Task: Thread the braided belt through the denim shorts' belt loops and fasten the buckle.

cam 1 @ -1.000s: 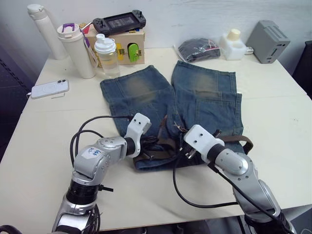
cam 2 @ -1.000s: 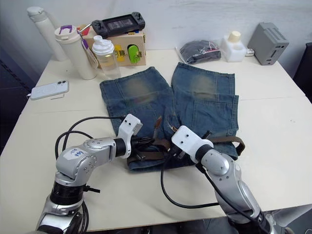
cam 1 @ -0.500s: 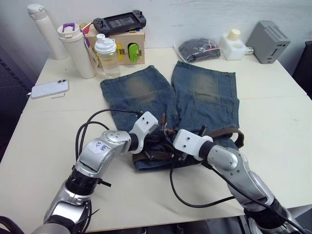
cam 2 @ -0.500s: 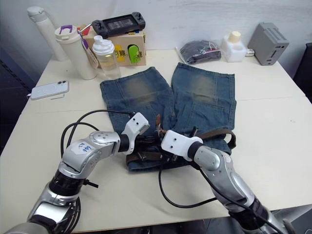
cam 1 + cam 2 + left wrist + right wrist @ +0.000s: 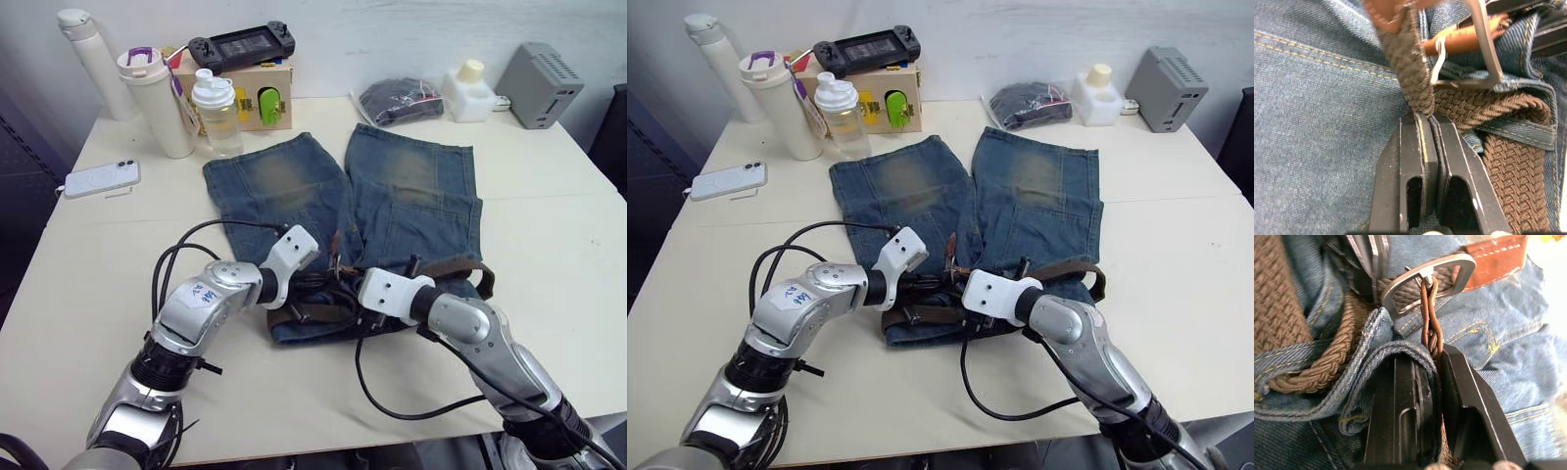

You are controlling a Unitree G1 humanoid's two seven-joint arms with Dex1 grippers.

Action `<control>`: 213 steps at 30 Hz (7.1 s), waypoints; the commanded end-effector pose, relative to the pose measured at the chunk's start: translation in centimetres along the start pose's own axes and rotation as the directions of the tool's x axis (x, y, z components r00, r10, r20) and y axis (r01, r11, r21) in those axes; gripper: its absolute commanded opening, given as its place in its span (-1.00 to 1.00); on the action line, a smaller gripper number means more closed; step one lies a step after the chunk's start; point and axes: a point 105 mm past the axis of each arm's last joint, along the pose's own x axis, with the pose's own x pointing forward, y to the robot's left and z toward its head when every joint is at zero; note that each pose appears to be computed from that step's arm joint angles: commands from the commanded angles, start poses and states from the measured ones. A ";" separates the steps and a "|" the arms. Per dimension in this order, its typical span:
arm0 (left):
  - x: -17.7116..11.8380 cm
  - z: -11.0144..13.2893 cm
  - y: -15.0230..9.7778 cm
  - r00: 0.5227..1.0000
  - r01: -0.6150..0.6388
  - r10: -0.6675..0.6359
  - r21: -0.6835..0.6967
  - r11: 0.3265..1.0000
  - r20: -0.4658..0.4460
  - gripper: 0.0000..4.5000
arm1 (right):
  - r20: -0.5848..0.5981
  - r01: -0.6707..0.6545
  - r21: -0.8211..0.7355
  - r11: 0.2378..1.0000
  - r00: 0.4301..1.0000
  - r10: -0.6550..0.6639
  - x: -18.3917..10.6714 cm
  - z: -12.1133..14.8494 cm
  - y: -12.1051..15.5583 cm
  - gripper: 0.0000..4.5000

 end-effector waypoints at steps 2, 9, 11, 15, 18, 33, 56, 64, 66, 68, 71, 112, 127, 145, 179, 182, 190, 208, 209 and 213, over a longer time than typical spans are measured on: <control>-0.8 0.1 -0.2 1.000 -0.004 0.004 -0.033 0.999 0.017 -1.00 | -0.007 0.026 0.215 0.976 1.000 -0.025 -0.8 -1.2 -0.5 -1.00; -2.1 0.5 0.3 0.998 -0.047 0.049 -0.046 0.998 0.033 -1.00 | -0.020 0.077 0.500 0.862 0.997 -0.078 -1.3 -1.9 -1.4 -1.00; -2.4 0.7 -0.1 0.999 -0.039 0.039 0.017 0.999 0.027 -1.00 | -0.028 0.099 0.586 0.804 0.994 -0.102 -1.1 -1.6 -2.1 -1.00; -2.6 -0.1 -1.6 0.999 0.040 -0.036 0.170 0.985 -0.027 -1.00 | -0.025 0.115 0.653 0.748 0.991 -0.130 -0.7 -0.7 -3.2 -1.00; -2.6 -1.2 -2.0 0.995 0.077 -0.061 0.222 0.972 -0.076 -1.00 | -0.028 0.116 0.649 0.752 0.991 -0.129 -0.6 -0.4 -3.4 -1.00; -0.1 -2.2 0.2 0.992 0.025 0.009 0.261 0.965 -0.128 -1.00 | 0.010 0.116 0.658 0.744 0.987 -0.163 -0.9 1.7 -3.8 -1.00; -0.3 0.7 0.8 1.000 -0.005 0.005 0.260 0.966 0.001 -1.00 | -0.042 0.189 0.448 0.874 0.981 -0.191 -1.6 1.8 -4.2 -1.00; -2.3 3.6 -0.2 0.987 0.118 -0.138 0.204 0.972 0.084 -1.00 | -0.091 0.222 0.411 0.884 0.975 -0.203 -1.6 0.6 -3.5 -1.00; -2.8 3.9 0.1 0.985 0.130 -0.148 0.191 0.973 0.084 -1.00 | -0.096 0.228 0.416 0.880 0.974 -0.207 -1.6 0.5 -3.3 -1.00; -3.4 4.4 0.3 0.982 0.148 -0.166 0.175 0.973 0.092 -1.00 | -0.100 0.234 0.421 0.876 0.972 -0.212 -1.5 0.4 -3.2 -1.00; -3.7 5.0 0.1 0.977 0.172 -0.189 0.156 0.973 0.101 -1.00 | -0.101 0.241 0.426 0.872 0.971 -0.219 -1.4 0.4 -3.1 -1.00; -2.4 1.7 3.4 0.992 0.037 0.016 0.415 0.909 -0.123 -1.00 | 0.118 0.131 0.332 0.934 0.977 -0.179 -1.1 4.5 -1.8 -1.00; -2.7 2.4 2.2 0.998 0.029 -0.005 0.358 0.933 -0.069 -1.00 | -0.043 0.130 0.323 0.937 0.992 -0.123 -0.7 1.4 -0.8 -1.00; -1.8 0.5 2.2 0.993 0.003 0.031 0.293 0.956 -0.113 -1.00 | -0.043 0.115 0.439 0.891 0.993 -0.107 -0.2 2.3 0.0 -1.00; -3.1 2.5 1.0 0.983 0.066 -0.012 0.289 0.955 -0.186 -1.00 | -0.182 0.356 0.364 0.861 0.934 -0.309 0.9 2.4 -3.0 -1.00; -3.7 2.7 1.6 0.978 0.090 -0.033 0.274 0.957 -0.208 -1.00 | -0.178 0.365 0.354 0.861 0.930 -0.321 0.9 2.4 -3.2 -1.00; -3.7 3.0 2.1 0.977 0.105 -0.062 0.207 0.973 -0.206 -1.00 | -0.179 0.373 0.351 0.859 0.927 -0.329 1.0 2.3 -3.1 -1.00; -2.1 2.6 3.1 0.975 0.064 -0.020 0.193 0.979 -0.222 -1.00 | -0.157 0.343 0.247 0.906 0.937 -0.311 0.7 3.2 -2.6 -1.00; -2.1 2.6 3.2 0.975 0.062 -0.018 0.195 0.979 -0.222 -1.00 | -0.155 0.342 0.245 0.907 0.938 -0.311 0.7 3.2 -2.6 -1.00; -1.9 2.6 3.0 0.975 0.064 -0.020 0.198 0.978 -0.219 -1.00 | -0.148 0.336 0.228 0.914 0.940 -0.308 0.7 3.5 -2.6 -1.00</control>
